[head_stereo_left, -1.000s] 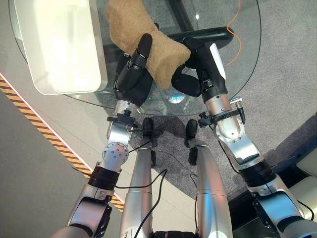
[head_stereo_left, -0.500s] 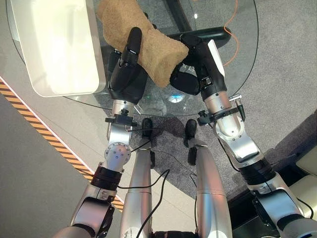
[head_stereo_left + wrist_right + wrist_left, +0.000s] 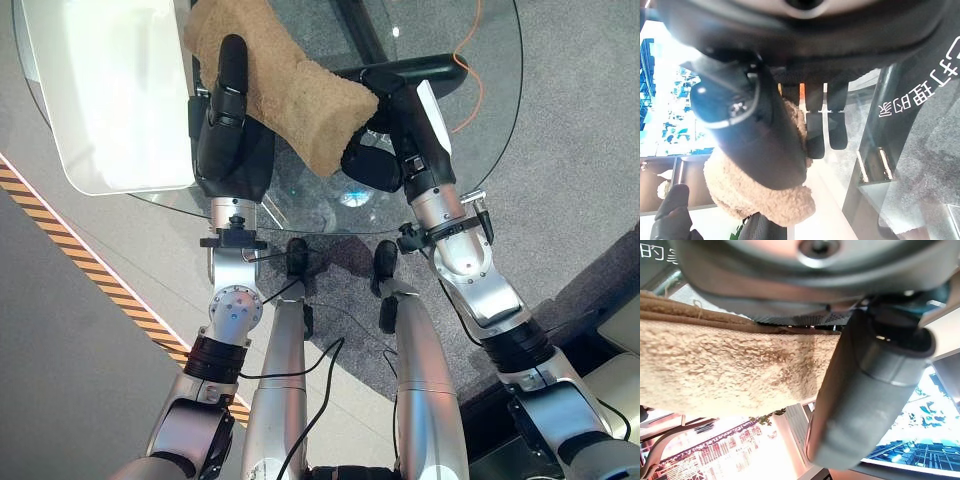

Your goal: Wipe the table with a cloth and put it in the basket.

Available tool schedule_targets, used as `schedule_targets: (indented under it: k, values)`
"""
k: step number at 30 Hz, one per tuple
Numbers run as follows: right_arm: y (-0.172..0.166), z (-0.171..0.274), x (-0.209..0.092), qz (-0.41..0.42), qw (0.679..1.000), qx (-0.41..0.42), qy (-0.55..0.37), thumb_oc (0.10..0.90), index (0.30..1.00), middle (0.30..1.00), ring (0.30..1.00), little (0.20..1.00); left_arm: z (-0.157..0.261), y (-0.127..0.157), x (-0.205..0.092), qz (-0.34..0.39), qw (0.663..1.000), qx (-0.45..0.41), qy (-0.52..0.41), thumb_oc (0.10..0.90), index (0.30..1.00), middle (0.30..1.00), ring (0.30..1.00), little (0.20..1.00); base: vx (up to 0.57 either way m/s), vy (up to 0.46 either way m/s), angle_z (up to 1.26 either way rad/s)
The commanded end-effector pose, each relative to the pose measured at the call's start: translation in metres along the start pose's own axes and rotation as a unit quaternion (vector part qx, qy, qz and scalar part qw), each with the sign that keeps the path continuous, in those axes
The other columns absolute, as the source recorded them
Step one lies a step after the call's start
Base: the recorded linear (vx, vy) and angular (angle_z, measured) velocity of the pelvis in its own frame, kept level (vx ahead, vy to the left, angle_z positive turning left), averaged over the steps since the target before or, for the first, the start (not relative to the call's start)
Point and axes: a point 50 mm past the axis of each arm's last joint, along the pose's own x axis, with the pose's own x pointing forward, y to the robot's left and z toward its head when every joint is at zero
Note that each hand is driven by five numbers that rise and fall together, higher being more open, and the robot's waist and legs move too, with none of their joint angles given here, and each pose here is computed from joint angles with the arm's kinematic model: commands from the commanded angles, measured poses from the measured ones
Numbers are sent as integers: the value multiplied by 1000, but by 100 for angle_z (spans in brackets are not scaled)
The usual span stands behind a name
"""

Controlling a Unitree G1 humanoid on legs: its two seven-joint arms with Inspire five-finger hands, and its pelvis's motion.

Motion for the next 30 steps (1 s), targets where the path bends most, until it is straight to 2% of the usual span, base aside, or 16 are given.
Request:
schedule_targets:
  k: [1,2,3,4,5,30]
  values:
    - [3,75,12,10,982,23,-188,100,300,300,300,200,32,-63,29,-175,979,17,-98,800,900,900,900,900,0,0,0]
    - [3,75,12,10,982,23,-188,100,300,300,300,200,32,-63,29,-176,979,18,-99,756,862,862,862,856,0,0,0]
    - [3,75,12,10,982,22,-188,100,300,300,300,200,32,-64,30,-179,979,21,-100,311,481,481,481,411,0,0,0]
    - [3,76,12,10,982,23,-188,100,300,300,300,200,33,-64,30,-181,978,22,-101,311,481,481,481,411,0,0,0]
    - [3,75,12,10,982,23,-188,100,300,300,300,200,32,-65,30,-185,978,26,-98,100,300,300,300,200,0,0,0]
    - [4,78,13,16,981,21,-195,100,300,300,300,200,25,-66,30,-194,978,43,-63,100,300,300,300,200,0,0,0]
